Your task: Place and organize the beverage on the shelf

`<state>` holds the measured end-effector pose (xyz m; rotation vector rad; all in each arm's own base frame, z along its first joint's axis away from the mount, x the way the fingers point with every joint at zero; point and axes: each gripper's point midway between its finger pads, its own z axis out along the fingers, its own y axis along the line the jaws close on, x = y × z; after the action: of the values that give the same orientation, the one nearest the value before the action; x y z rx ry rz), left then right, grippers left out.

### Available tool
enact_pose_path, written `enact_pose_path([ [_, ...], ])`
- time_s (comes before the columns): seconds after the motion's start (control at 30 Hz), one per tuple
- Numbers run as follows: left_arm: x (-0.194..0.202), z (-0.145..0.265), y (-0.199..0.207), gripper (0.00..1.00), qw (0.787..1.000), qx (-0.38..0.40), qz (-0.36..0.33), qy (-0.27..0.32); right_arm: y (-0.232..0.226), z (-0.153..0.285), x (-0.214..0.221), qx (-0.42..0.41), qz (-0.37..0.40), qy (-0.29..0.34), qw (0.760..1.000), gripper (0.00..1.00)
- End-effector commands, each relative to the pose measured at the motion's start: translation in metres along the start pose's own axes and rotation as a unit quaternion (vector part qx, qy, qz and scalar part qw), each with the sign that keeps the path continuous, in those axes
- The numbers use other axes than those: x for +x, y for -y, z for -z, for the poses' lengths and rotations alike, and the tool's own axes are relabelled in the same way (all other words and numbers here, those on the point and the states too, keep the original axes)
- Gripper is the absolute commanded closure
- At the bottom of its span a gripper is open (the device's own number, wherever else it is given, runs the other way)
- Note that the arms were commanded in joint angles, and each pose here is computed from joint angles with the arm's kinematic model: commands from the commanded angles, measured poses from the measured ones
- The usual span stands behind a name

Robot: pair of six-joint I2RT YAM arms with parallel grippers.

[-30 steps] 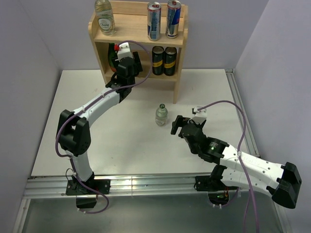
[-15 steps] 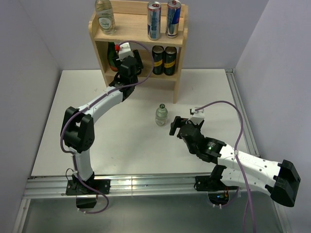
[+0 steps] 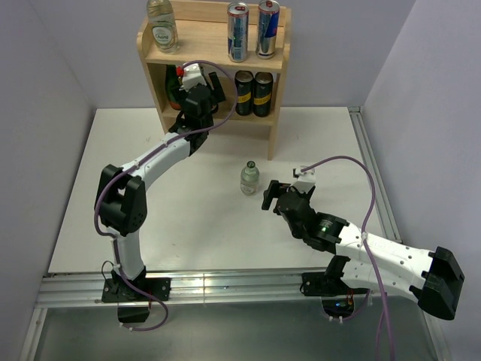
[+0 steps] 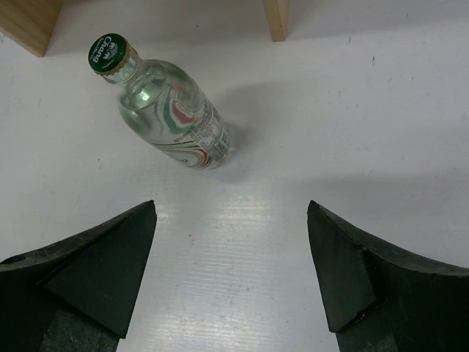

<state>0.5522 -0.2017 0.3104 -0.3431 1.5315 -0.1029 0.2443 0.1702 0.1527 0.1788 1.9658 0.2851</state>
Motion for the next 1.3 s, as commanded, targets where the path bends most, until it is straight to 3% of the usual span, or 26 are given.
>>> enact_pose_path([
  [0.0, -0.033, 0.000, 0.000, 0.01, 0.999, 0.003, 0.024, 0.035, -0.003, 0.000, -0.005, -0.003, -0.015, 0.012, 1.000, 0.09],
  [0.83, -0.036, 0.050, -0.018, 0.01, 1.000, 0.018, 0.011, -0.006, 0.001, 0.007, -0.007, -0.007, -0.027, 0.012, 1.000, 0.10],
  [1.27, -0.002, 0.031, -0.001, 0.01, 0.999, 0.035, 0.001, -0.036, 0.013, 0.016, -0.014, 0.002, -0.039, 0.024, 0.999, 0.10],
])
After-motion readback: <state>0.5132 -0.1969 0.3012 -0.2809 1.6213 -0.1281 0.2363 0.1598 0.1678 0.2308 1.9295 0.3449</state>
